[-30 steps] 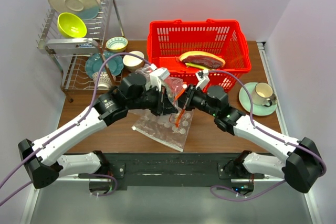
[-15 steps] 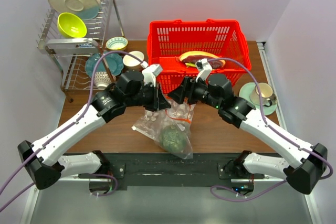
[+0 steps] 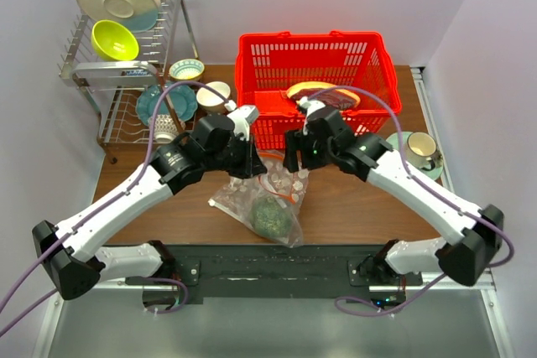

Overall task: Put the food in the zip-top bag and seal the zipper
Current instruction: Pick up the fake fruit from the bin, then adjust the zipper food storage bag at the center of the board.

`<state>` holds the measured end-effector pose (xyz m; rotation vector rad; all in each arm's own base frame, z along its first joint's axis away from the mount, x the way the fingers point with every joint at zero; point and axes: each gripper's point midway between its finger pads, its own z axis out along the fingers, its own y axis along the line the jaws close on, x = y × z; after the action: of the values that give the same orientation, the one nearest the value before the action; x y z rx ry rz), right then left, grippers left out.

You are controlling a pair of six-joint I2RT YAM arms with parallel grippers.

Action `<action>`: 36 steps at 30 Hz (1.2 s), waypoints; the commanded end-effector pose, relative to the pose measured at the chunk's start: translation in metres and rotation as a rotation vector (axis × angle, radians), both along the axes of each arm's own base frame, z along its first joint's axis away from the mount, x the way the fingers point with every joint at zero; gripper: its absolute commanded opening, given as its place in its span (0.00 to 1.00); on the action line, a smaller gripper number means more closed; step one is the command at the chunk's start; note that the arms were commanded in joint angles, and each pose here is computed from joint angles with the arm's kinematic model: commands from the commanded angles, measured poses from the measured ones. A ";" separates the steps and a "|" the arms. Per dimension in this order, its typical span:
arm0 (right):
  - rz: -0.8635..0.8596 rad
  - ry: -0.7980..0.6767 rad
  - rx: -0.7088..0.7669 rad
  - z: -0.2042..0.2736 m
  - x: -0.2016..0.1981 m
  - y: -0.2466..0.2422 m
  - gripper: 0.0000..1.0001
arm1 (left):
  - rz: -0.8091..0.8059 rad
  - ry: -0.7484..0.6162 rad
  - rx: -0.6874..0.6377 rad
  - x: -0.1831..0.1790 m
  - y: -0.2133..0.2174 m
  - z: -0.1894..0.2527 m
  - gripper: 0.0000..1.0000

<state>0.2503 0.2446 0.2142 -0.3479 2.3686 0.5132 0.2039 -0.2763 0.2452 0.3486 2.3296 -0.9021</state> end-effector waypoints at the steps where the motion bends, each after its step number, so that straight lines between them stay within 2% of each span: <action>1: 0.033 0.052 -0.024 -0.023 -0.005 0.005 0.66 | -0.010 -0.057 -0.007 0.008 -0.001 0.019 0.00; 3: 0.034 0.071 -0.048 -0.031 0.001 0.010 0.52 | -0.013 -0.058 -0.007 0.007 -0.001 0.021 0.00; 5: 0.055 0.088 -0.054 -0.033 0.003 0.015 0.33 | -0.010 -0.065 -0.005 0.008 0.000 0.024 0.00; 6: 0.062 0.085 -0.051 -0.031 0.004 0.017 0.11 | -0.006 -0.070 0.002 0.009 0.002 0.026 0.00; 8: 0.073 0.053 -0.034 -0.014 0.006 0.019 0.00 | 0.037 -0.098 0.053 0.014 0.013 0.030 0.00; 13: 0.095 -0.106 0.007 0.051 0.015 0.017 0.00 | 0.257 -0.144 0.379 0.034 0.086 0.038 0.00; 14: 0.103 -0.145 0.045 0.076 0.018 0.021 0.00 | 0.295 -0.161 0.417 0.037 0.098 0.042 0.00; 17: 0.148 -0.179 0.127 0.106 0.014 0.032 0.00 | 0.307 -0.155 0.421 0.030 0.107 0.048 0.00; 19: 0.154 -0.173 0.175 0.106 0.017 0.044 0.00 | 0.317 -0.144 0.405 0.025 0.110 0.042 0.00; 23: 0.180 -0.013 0.147 0.046 0.022 0.069 0.00 | 0.371 -0.112 0.461 0.021 0.127 0.028 0.00; 26: 0.185 0.038 0.160 0.016 0.027 0.084 0.00 | 0.436 -0.116 0.537 0.022 0.150 0.030 0.00; 29: 0.222 0.020 0.239 0.030 0.030 0.104 0.00 | 0.521 -0.135 0.623 0.028 0.176 0.042 0.00; 32: 0.252 -0.026 0.278 0.057 0.034 0.115 0.01 | 0.544 -0.166 0.613 0.036 0.179 0.060 0.00; 33: 0.259 -0.039 0.275 0.062 0.035 0.114 0.03 | 0.543 -0.179 0.599 0.040 0.175 0.065 0.00; 36: 0.245 -0.092 0.240 0.076 0.043 0.108 0.25 | 0.516 -0.172 0.586 0.044 0.167 0.056 0.00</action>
<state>0.2794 0.3503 0.2125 -0.5271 2.3780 0.8242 0.2417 -0.1207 0.2908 0.0494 2.3599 0.0088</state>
